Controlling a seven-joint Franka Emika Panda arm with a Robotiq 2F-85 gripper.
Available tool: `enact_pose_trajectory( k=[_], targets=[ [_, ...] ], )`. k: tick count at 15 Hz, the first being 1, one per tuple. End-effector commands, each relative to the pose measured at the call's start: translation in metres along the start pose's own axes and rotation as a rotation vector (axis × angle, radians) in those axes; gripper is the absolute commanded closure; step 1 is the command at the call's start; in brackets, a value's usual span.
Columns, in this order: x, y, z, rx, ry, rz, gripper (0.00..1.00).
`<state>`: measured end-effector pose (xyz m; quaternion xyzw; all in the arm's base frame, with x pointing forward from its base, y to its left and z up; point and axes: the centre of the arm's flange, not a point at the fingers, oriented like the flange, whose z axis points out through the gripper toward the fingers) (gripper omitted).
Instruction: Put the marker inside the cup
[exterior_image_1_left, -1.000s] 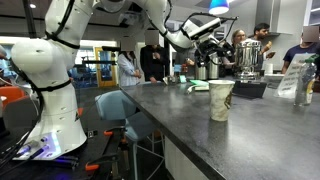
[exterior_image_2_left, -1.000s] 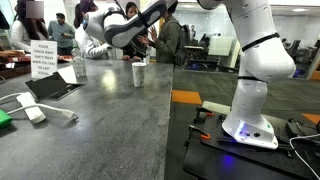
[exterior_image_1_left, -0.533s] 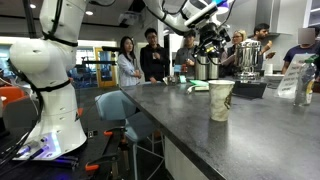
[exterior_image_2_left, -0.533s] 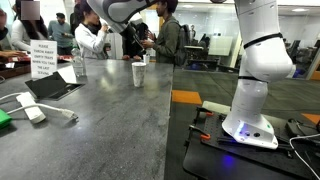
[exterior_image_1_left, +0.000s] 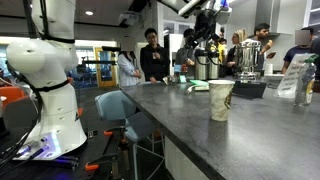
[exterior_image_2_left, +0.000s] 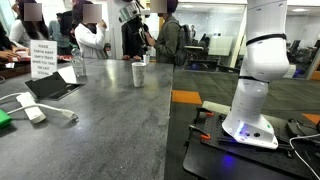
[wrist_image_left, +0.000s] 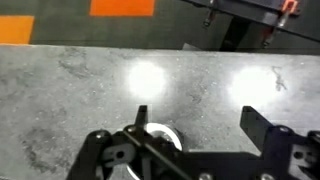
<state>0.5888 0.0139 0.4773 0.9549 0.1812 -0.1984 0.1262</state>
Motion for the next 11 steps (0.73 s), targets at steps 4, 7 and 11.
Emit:
enact_pose_trajectory(
  k=[4,7,11],
  targets=[
    [-0.013,0.009,0.007,0.154,0.280,0.164,0.00],
    [-0.015,0.012,0.002,0.148,0.439,0.219,0.00],
    [-0.017,0.008,-0.002,0.078,0.654,0.279,0.00]
  ],
)
